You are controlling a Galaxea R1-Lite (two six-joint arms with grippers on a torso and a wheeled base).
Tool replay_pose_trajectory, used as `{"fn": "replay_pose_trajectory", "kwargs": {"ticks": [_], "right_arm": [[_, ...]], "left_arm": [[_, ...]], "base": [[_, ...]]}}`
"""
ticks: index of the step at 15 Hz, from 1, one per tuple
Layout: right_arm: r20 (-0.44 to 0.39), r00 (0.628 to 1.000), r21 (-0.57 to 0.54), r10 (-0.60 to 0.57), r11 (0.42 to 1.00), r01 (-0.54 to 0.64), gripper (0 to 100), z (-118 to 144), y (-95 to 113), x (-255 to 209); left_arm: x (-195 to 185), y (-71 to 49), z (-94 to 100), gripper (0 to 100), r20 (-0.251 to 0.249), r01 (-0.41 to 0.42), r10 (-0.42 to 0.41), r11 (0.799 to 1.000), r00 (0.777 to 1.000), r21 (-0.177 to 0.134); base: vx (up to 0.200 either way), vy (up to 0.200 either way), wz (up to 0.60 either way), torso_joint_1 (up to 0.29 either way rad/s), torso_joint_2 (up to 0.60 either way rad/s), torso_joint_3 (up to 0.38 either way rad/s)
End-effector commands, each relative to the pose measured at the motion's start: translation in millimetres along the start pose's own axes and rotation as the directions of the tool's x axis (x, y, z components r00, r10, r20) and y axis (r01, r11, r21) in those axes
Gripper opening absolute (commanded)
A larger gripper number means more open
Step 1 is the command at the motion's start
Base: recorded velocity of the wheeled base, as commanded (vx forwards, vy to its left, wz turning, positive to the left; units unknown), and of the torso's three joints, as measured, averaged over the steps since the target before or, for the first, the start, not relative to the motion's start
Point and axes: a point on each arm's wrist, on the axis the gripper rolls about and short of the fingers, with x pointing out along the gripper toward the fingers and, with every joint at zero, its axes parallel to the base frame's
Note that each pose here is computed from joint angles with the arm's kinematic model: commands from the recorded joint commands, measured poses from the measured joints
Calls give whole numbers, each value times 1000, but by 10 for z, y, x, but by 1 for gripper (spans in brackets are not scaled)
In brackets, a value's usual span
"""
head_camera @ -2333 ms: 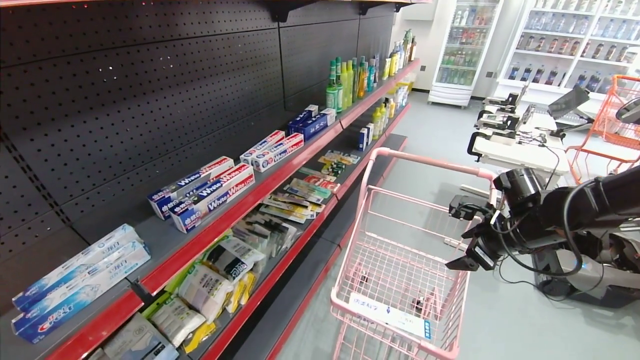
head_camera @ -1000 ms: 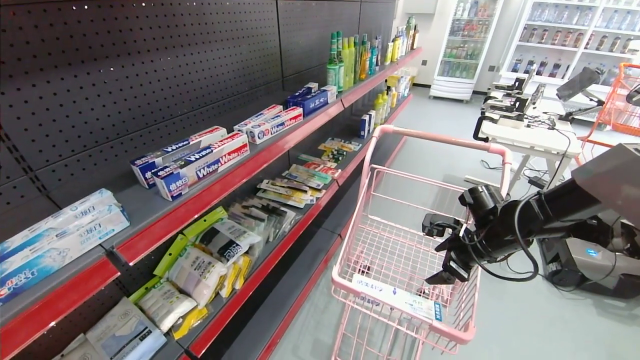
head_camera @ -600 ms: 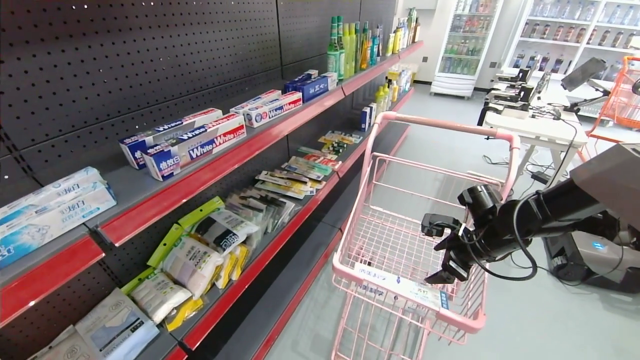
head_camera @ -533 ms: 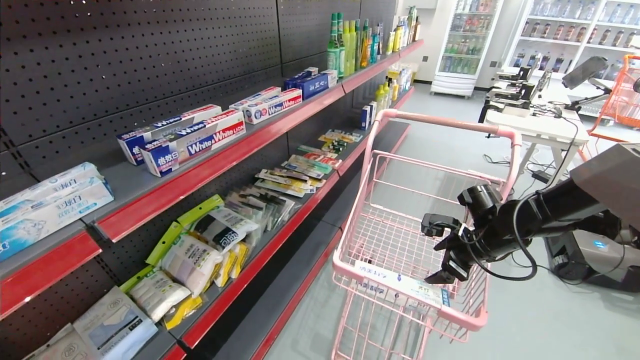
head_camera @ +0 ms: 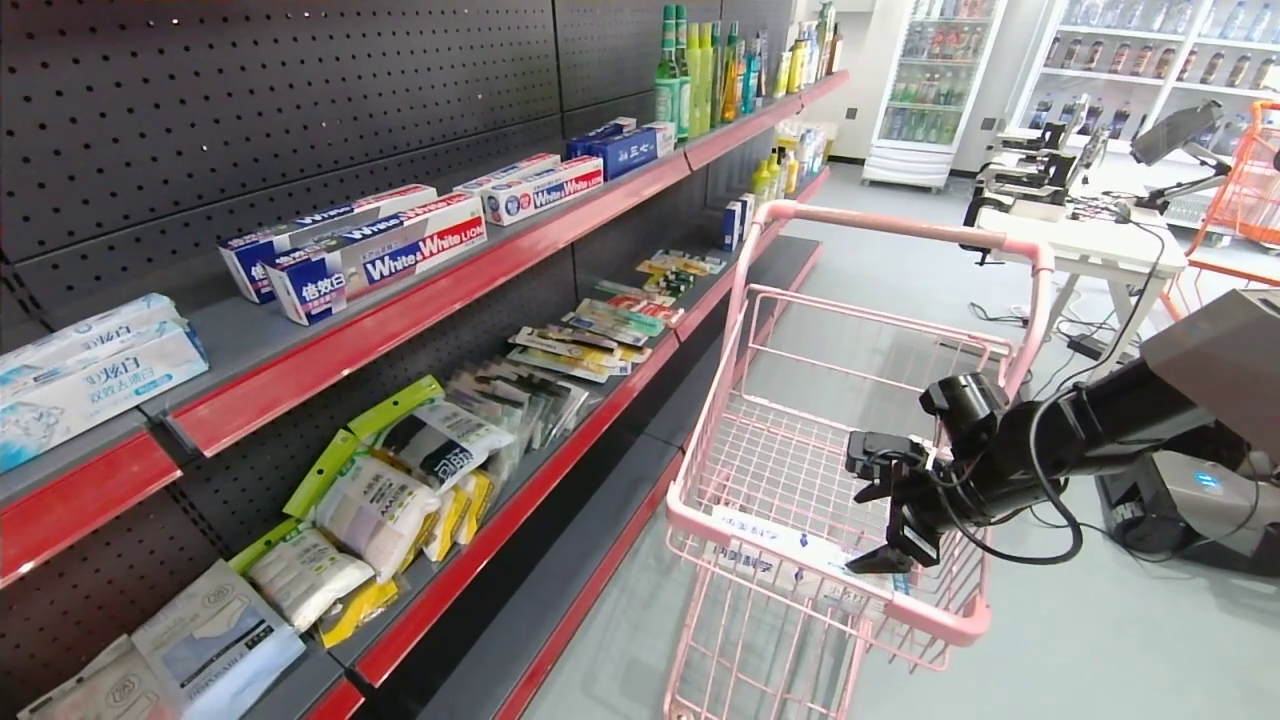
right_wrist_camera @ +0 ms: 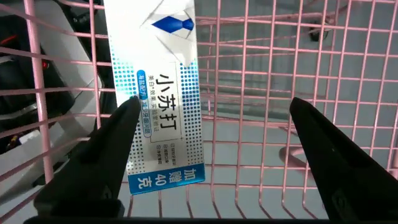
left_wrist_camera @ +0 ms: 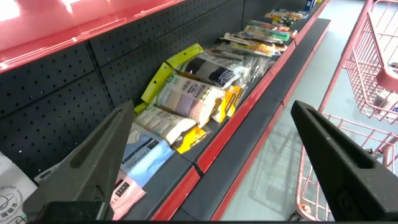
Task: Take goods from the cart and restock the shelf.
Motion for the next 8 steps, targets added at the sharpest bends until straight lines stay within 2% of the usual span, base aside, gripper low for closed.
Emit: {"fn": "replay_pose_trajectory", "kwargs": {"ticks": [1,8], "right_arm": [[-6,1000,0,18,1000,-18,100,-14,13,68],[18,996,6,84,996,-84,100,-24,53,245]], "left_arm": [[1,0,-1,100,-3,-1,1,1000,1000,0],[1,0,1,100,-1,-1,1,1000,1000,0]], "base": [[0,0,0,0,0,0],[0,0,0,0,0,0]]}}
